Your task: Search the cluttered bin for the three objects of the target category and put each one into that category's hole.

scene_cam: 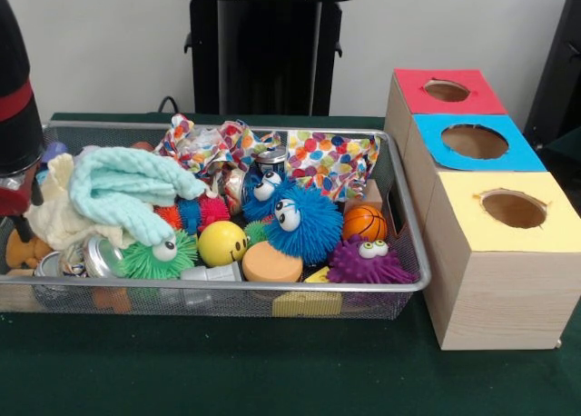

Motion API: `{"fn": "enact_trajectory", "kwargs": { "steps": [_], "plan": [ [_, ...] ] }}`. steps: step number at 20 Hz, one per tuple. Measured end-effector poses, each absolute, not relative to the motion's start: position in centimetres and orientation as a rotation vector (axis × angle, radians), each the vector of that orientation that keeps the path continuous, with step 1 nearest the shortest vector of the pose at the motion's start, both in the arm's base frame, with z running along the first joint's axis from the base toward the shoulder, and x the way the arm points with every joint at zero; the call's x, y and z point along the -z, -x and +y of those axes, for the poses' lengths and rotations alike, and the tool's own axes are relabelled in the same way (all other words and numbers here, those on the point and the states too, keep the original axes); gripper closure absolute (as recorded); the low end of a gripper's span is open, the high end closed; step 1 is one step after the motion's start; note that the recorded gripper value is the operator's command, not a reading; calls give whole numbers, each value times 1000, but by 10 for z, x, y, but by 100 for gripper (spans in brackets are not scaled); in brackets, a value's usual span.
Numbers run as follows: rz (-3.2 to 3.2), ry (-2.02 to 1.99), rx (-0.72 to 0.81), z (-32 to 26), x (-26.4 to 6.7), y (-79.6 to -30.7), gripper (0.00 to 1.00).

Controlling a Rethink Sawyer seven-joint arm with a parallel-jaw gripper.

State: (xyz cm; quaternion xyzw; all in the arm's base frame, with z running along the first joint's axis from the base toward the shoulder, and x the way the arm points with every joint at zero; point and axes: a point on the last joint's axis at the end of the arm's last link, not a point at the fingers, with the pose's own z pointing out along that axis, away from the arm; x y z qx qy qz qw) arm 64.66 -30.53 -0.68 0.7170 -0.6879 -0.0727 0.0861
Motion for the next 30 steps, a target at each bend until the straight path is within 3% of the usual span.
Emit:
{"fn": "enact_trajectory", "kwargs": {
  "steps": [18,30],
  "plan": [
    [-2090,-2115,106,-321,-12,-678,0],
    [-2078,-2123,111,-317,-15,-676,0]
  ]
}}
